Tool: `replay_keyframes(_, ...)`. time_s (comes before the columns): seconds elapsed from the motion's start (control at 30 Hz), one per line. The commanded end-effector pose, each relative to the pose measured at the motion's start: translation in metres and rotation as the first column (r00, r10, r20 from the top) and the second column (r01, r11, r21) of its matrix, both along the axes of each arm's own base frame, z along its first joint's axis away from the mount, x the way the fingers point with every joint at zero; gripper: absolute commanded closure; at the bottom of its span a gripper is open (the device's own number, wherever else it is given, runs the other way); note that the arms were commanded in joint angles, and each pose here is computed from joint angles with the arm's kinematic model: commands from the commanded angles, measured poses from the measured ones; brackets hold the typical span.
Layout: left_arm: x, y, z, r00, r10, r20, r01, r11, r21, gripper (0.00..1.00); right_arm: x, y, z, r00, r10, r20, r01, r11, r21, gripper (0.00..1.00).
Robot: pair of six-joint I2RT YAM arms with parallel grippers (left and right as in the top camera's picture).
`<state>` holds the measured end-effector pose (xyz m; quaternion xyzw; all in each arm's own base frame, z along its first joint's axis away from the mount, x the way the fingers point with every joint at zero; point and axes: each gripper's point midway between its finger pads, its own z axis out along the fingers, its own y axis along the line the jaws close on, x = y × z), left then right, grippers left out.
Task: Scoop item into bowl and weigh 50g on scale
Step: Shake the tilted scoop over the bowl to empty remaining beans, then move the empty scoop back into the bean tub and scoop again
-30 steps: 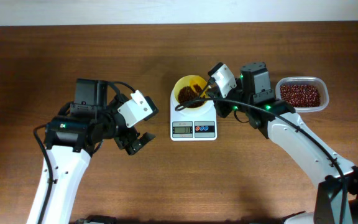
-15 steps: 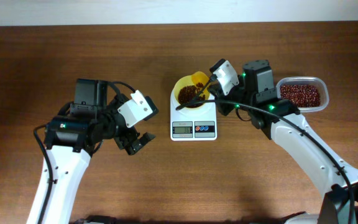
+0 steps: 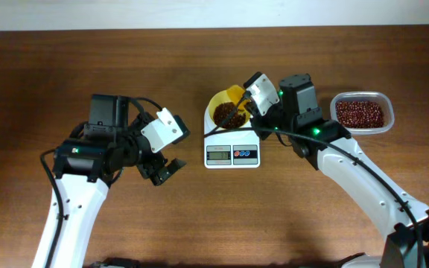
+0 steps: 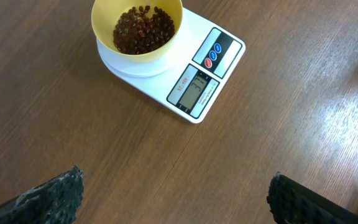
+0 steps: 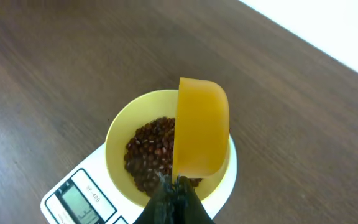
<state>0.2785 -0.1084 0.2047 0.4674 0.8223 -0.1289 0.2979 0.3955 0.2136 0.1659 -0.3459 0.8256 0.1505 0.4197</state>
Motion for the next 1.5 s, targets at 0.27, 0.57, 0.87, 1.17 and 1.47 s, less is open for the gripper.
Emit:
replay_keyframes(0.27,0.003,0.000,0.006,1.000,-0.009,0.023,0.009,1.000,0.002,0.01,0.021,-0.010,0.041,0.988,-0.053,0.145,0.048,0.998,0.037,0.96)
replay_keyframes(0.57,0.003,0.000,0.006,1.000,-0.010,0.023,0.010,1.000,0.002,0.01,0.023,-0.256,0.025,0.750,-0.656,0.088,0.658,0.726,-0.199,0.96)
replay_keyframes(0.87,0.003,0.000,0.006,1.000,-0.009,0.023,0.009,1.000,0.002,0.01,-0.003,-0.289,-0.058,0.606,-0.773,-0.189,0.711,0.633,-0.306,0.96)
replay_keyframes(1.17,0.003,0.000,0.006,1.000,-0.009,0.023,0.009,1.000,0.002,0.01,0.003,-0.261,-0.078,0.476,-0.768,-0.428,0.811,0.572,-0.125,0.96)
replay_keyframes(1.47,0.003,0.000,0.006,1.000,-0.009,0.023,0.009,1.000,0.002,0.01,0.003,-0.247,-0.093,0.382,-0.602,-0.701,0.867,0.497,0.046,0.96)
